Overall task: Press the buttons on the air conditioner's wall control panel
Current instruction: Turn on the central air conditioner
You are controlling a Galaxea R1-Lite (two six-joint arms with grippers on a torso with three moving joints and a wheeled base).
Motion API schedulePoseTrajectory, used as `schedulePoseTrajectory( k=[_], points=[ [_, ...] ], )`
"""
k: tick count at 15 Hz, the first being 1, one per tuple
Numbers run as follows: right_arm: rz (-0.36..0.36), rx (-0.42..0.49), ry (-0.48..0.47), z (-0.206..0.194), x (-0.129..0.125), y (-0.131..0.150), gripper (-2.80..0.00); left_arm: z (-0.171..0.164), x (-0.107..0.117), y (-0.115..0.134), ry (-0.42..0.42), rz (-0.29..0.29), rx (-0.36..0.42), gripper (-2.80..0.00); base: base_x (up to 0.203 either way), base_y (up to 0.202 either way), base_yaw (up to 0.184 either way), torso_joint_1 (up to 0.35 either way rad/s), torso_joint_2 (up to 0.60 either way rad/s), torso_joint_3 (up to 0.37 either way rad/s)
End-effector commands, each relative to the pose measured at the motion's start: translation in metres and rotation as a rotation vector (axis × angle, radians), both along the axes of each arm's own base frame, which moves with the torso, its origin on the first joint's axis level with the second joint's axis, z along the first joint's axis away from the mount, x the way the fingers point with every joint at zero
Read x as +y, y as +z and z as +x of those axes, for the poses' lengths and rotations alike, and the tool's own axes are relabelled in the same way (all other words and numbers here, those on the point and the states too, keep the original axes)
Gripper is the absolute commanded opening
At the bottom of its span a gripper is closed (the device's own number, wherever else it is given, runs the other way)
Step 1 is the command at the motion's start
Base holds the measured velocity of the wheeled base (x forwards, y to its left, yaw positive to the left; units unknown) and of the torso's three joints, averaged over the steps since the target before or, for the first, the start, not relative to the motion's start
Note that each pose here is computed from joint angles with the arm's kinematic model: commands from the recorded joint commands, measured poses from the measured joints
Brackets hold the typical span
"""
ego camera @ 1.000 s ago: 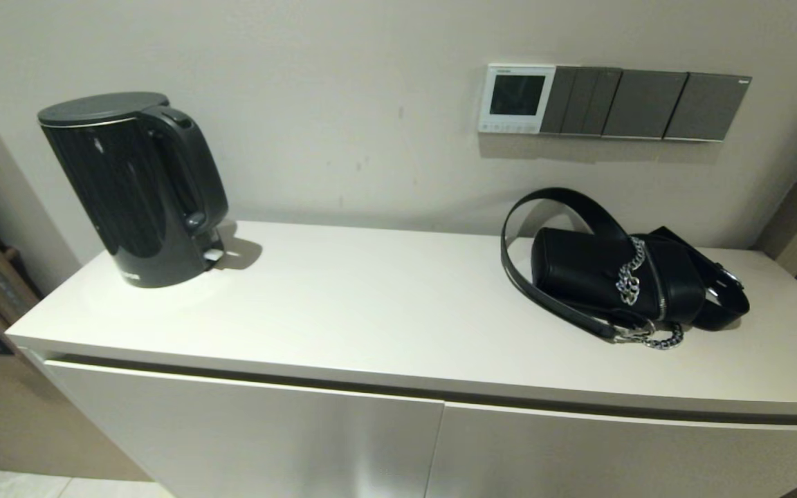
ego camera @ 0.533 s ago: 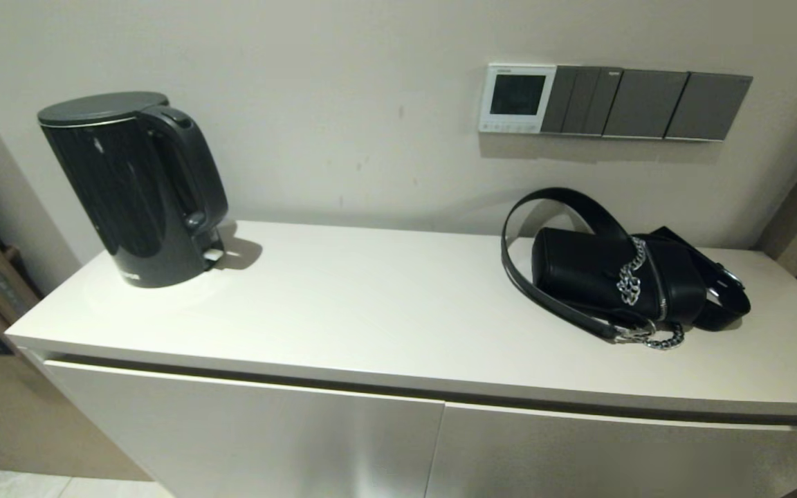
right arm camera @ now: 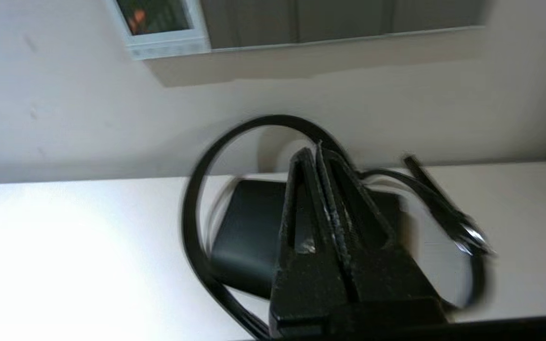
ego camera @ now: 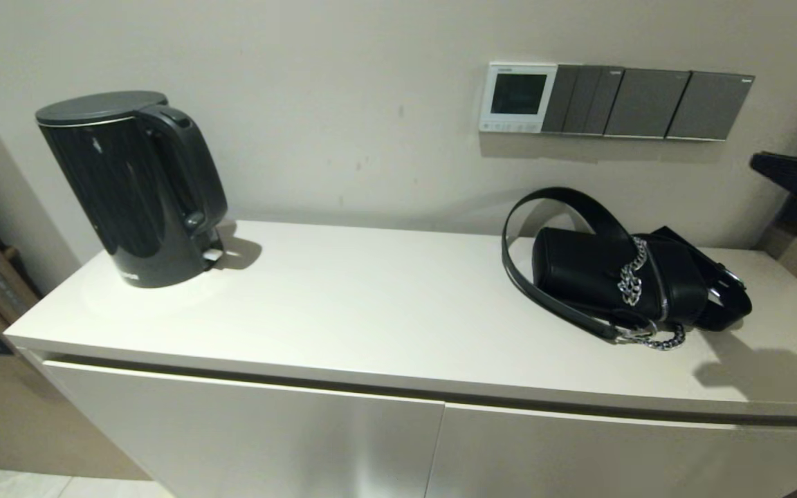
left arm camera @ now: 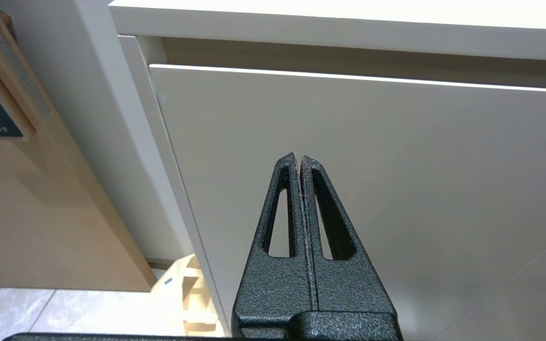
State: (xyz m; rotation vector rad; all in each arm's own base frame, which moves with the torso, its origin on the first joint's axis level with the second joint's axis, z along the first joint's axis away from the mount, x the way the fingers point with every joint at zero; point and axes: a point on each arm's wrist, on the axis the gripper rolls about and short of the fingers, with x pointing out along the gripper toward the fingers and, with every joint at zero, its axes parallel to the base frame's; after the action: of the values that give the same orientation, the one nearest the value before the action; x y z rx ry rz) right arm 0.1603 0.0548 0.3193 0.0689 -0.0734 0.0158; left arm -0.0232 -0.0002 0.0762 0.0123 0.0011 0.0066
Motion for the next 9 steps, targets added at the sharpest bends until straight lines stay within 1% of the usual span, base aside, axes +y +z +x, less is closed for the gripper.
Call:
schedulePoseTrajectory(
  k=[1, 2, 4, 6, 9],
  points=[
    [-0.026, 0.067, 0.006, 0.049, 0.034, -0.009, -2.80, 0.000, 0.000, 0.000, 0.001, 0.000, 0.002, -2.80, 0.000, 0.000, 0.000, 0.000, 0.00, 0.000],
    [-0.020, 0.051, -0.021, 0.063, 0.041, -0.009, -2.80, 0.000, 0.000, 0.000, 0.001, 0.000, 0.002, -2.80, 0.000, 0.000, 0.000, 0.000, 0.00, 0.000],
    [0.007, -0.020, -0.097, 0.087, 0.052, -0.009, -2.80, 0.000, 0.000, 0.000, 0.002, 0.000, 0.002, -2.80, 0.000, 0.000, 0.000, 0.000, 0.00, 0.000],
    [0.015, -0.043, -0.160, 0.106, 0.059, -0.015, -2.80, 0.000, 0.000, 0.000, 0.001, 0.000, 0.002, -2.80, 0.000, 0.000, 0.000, 0.000, 0.00, 0.000],
    [0.045, -0.081, -0.223, 0.128, 0.071, -0.017, -2.80, 0.000, 0.000, 0.000, 0.000, 0.000, 0.002, -2.80, 0.000, 0.000, 0.000, 0.000, 0.00, 0.000]
  ],
)
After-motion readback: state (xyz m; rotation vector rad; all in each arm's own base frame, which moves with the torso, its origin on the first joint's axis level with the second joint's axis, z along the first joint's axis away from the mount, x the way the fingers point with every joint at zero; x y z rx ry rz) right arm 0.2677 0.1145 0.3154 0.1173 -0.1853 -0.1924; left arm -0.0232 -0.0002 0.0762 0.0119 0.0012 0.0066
